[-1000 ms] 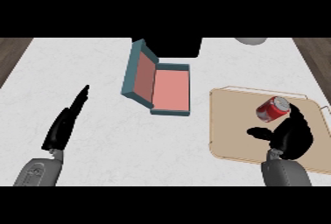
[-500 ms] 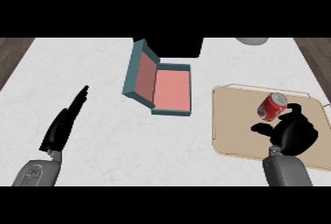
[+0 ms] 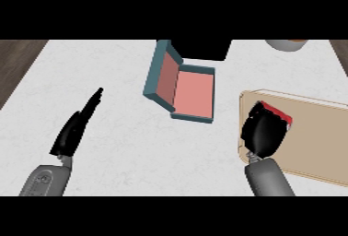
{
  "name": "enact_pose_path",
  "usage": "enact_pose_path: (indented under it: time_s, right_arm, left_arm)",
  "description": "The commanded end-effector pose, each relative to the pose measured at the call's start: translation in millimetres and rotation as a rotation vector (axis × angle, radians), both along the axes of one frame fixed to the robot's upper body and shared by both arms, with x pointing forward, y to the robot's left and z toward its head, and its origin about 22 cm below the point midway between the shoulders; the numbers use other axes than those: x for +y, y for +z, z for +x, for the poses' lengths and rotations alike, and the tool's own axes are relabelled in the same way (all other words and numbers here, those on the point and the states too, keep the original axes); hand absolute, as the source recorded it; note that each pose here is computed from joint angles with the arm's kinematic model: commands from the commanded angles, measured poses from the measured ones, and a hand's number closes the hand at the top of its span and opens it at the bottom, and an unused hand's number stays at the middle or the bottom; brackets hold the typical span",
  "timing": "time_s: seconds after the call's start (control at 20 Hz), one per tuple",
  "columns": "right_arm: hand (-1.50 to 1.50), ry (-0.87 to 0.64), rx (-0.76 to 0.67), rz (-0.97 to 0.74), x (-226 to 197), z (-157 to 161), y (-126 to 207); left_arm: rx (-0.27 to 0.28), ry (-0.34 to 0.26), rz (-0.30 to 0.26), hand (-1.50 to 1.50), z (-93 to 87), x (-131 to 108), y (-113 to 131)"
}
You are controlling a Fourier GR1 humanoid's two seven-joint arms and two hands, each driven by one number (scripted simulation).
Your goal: Pick the can from the tray and place it in the cardboard box
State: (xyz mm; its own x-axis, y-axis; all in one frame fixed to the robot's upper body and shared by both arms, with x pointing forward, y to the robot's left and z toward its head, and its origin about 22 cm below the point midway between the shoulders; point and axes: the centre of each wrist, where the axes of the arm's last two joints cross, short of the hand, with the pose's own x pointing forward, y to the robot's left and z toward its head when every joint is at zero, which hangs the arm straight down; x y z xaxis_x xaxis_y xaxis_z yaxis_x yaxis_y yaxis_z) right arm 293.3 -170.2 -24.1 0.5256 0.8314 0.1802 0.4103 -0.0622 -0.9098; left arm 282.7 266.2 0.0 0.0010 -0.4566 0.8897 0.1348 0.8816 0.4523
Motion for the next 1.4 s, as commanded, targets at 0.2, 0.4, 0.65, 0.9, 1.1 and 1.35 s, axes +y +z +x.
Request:
enact_pose_path:
  time_s: [0.2, 0.4, 0.65, 0.9, 1.1, 1.35]
  right_arm:
    - [1.5, 0.501, 0.227, -0.129, 110, 4, 29]
    - [1.5, 0.563, 0.22, -0.137, 151, 6, 76]
    - [1.5, 0.508, 0.142, -0.156, 190, 3, 144]
    - [1.5, 0.422, 0.097, -0.109, 211, 2, 197]
    - [1.5, 0.37, 0.064, -0.053, 221, 7, 227]
    - [1.5, 0.307, 0.06, -0.01, 225, 15, 242]
  left_arm:
    - [-0.035, -0.172, 0.011, 0.0, 19.6, -41, 16]
    - [-0.01, -0.149, 0.013, 0.0, 20.6, -47, 8]
    - [0.001, -0.116, 0.017, 0.0, 22.8, -40, 7]
    - [0.025, -0.058, -0.01, 0.0, 22.5, -26, 1]
    - [0.014, -0.059, 0.011, 0.0, 19.4, -22, 1]
    - [0.027, -0.005, 0.015, 0.0, 15.3, -6, -1]
